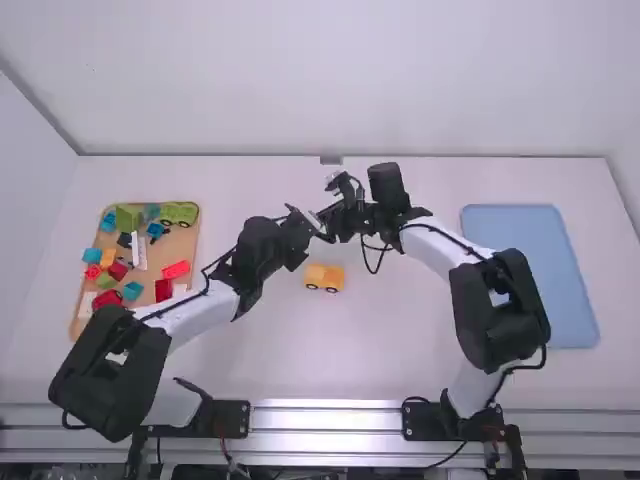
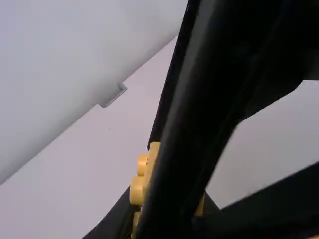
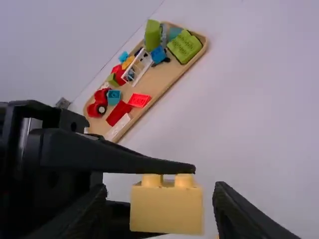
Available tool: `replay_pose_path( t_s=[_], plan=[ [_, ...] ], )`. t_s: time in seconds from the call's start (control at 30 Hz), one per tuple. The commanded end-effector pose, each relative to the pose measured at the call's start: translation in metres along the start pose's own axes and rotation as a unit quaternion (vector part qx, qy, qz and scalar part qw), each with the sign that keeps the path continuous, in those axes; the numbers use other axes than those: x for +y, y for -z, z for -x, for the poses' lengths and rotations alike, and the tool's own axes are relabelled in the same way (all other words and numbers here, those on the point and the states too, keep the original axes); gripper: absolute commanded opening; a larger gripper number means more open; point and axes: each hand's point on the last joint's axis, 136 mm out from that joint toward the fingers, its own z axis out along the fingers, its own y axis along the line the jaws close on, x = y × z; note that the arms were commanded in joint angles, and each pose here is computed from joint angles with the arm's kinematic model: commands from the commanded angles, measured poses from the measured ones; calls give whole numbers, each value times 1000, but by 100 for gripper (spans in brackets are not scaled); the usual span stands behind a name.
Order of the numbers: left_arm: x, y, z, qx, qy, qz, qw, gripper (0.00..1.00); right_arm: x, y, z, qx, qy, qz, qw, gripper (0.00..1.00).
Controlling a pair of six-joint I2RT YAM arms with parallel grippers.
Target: Assemble lego blocks to make yellow taxi
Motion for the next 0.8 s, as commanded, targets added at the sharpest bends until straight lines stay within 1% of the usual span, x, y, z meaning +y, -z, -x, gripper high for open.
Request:
replay_pose_path(
  t_s=[0.0,0.13,0.3,0.33,0.4,0.43,0.47,0.6,0.63,0.77],
  plan=[
    [0,-3,14,-17,10,0,1000,2,3,-2,6,-2,5,3,1000,53],
    [1,-2,18,-25,14,3,1000,2,5,-4,5,0,7,5,1000,40],
    [2,-2,21,-30,14,5,999,2,4,-4,5,-1,8,4,1000,35],
    [3,-2,21,-32,21,6,999,15,5,-4,5,0,9,5,1000,32],
    [4,-2,23,-36,31,7,999,38,5,-4,5,0,9,4,1000,31],
    [4,-2,25,-40,38,8,998,62,4,-3,6,-2,9,4,1000,29],
    [7,-1,30,-50,57,11,997,99,2,-1,7,-4,9,2,1000,27],
    [13,0,38,-67,96,21,993,99,-1,1,11,-12,15,-3,1000,23],
    [17,2,34,-62,114,26,991,99,-9,5,15,-20,18,-18,999,23],
    [13,11,30,-47,118,21,992,99,-23,20,23,-35,43,-40,998,24]
  ],
)
